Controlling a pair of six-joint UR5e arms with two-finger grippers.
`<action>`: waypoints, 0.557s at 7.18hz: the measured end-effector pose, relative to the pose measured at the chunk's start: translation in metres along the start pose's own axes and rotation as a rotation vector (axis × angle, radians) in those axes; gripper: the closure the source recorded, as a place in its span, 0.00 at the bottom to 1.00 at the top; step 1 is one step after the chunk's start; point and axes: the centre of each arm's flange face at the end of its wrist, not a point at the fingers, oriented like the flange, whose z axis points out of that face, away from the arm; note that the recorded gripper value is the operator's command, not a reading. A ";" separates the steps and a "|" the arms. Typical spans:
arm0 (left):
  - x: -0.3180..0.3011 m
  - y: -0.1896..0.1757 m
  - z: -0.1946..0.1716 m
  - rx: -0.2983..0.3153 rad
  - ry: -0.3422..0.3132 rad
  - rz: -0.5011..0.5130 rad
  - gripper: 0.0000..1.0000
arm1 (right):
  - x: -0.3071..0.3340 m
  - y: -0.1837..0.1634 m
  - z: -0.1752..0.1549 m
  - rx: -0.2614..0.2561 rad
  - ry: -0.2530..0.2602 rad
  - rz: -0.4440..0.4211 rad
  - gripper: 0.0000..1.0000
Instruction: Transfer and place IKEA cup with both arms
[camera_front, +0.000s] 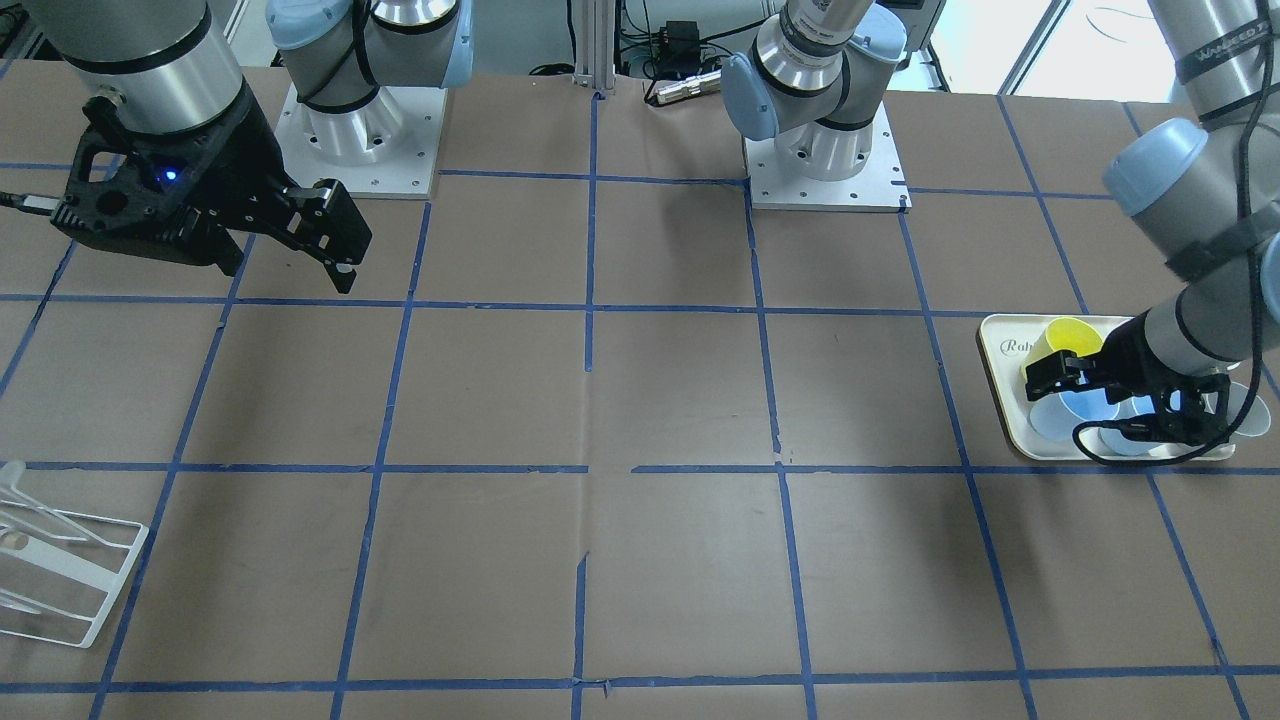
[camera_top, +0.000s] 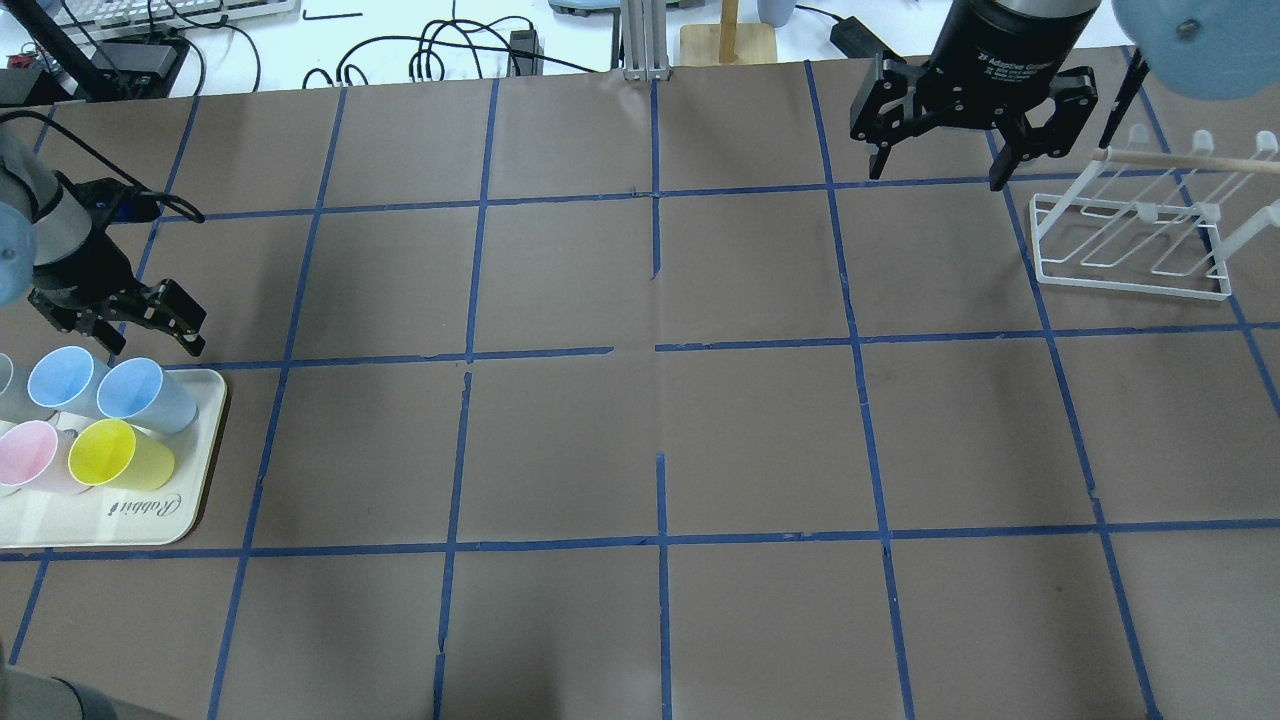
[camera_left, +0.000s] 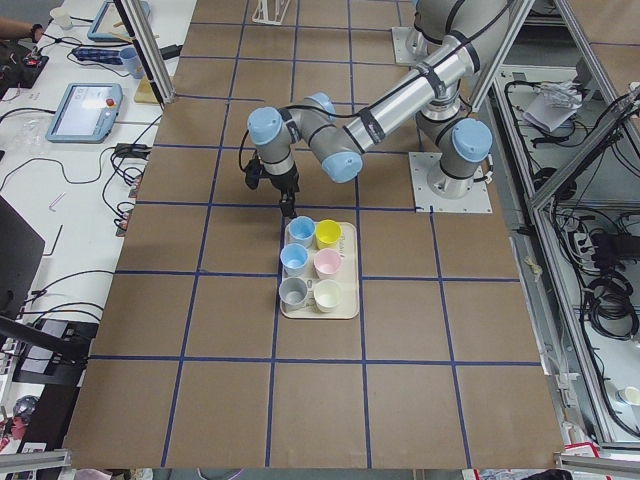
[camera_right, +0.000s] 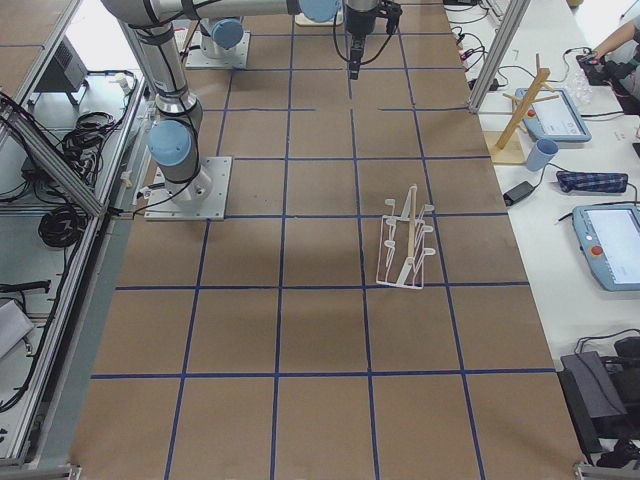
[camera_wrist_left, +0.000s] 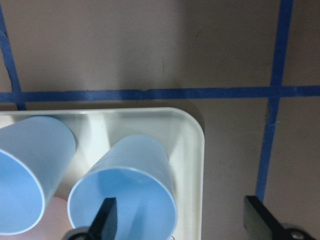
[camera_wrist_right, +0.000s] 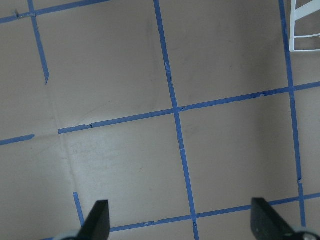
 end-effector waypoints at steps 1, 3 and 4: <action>0.030 -0.006 -0.045 0.019 0.003 0.041 0.00 | 0.000 0.000 -0.001 0.002 0.000 -0.004 0.00; 0.103 0.000 -0.127 0.069 -0.025 0.080 0.00 | 0.000 0.000 0.001 0.000 0.000 -0.007 0.00; 0.147 0.009 -0.152 0.094 -0.038 0.057 0.00 | 0.000 -0.001 0.002 -0.001 0.000 -0.008 0.00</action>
